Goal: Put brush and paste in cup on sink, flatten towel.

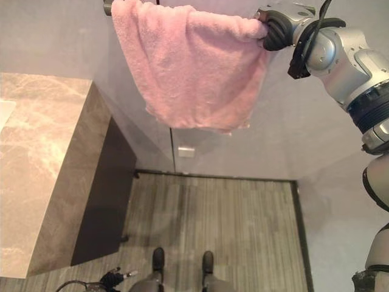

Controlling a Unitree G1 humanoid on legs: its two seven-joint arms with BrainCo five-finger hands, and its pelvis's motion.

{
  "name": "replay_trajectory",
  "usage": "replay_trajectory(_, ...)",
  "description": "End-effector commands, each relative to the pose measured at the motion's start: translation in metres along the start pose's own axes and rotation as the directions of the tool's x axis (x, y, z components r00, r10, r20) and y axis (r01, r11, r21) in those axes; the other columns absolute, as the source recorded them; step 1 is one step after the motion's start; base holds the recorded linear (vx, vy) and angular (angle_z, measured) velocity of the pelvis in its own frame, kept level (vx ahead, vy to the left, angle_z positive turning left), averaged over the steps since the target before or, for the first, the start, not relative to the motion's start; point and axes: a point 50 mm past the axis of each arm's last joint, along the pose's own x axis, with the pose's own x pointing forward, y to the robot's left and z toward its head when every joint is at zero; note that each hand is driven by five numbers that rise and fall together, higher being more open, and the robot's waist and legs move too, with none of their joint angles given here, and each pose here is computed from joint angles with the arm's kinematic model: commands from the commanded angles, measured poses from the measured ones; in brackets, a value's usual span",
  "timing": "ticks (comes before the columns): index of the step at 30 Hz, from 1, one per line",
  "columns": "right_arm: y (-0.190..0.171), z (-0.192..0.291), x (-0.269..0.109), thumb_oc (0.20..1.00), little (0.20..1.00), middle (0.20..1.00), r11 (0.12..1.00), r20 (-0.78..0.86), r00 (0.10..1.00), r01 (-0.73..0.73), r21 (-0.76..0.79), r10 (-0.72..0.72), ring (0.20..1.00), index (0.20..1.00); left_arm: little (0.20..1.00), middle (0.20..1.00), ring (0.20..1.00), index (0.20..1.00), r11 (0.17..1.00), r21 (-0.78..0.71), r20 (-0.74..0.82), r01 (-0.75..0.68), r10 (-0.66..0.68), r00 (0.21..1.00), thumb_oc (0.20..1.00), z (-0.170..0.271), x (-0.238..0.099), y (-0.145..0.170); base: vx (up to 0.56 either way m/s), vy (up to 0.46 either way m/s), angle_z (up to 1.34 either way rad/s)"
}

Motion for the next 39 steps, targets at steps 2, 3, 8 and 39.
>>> replay_trajectory(2,-0.032,-0.042,-0.02,1.0,1.0,1.0,0.987,-0.174,0.972,0.156,-0.027,-0.159,1.0,1.0,1.0,1.0,1.0,1.0,0.999,0.045,0.007,-0.031,0.031,1.0,1.0,0.005,0.001,0.01,0.0,0.0,0.0)
replay_trajectory(3,-0.031,-0.042,-0.02,1.0,1.0,1.0,0.988,-0.171,0.973,0.156,-0.024,-0.157,1.0,1.0,1.0,1.0,1.0,1.0,0.998,0.046,0.006,-0.031,0.031,1.0,1.0,0.004,0.001,0.01,0.0,0.0,0.0)
replay_trajectory(8,-0.022,-0.043,-0.022,1.0,1.0,1.0,0.988,-0.176,0.973,0.137,-0.066,-0.147,1.0,1.0,1.0,1.0,1.0,1.0,0.998,0.053,0.006,-0.038,0.037,0.999,1.0,0.005,0.001,0.014,0.01,-0.013,0.02)
replay_trajectory(39,0.296,-0.059,-0.249,1.0,1.0,1.0,0.713,-0.643,0.714,0.297,0.635,0.276,1.0,1.0,1.0,1.0,1.0,1.0,0.994,0.108,-0.109,0.009,0.003,0.994,1.0,-0.045,-0.01,-0.011,-0.01,-0.009,0.02)
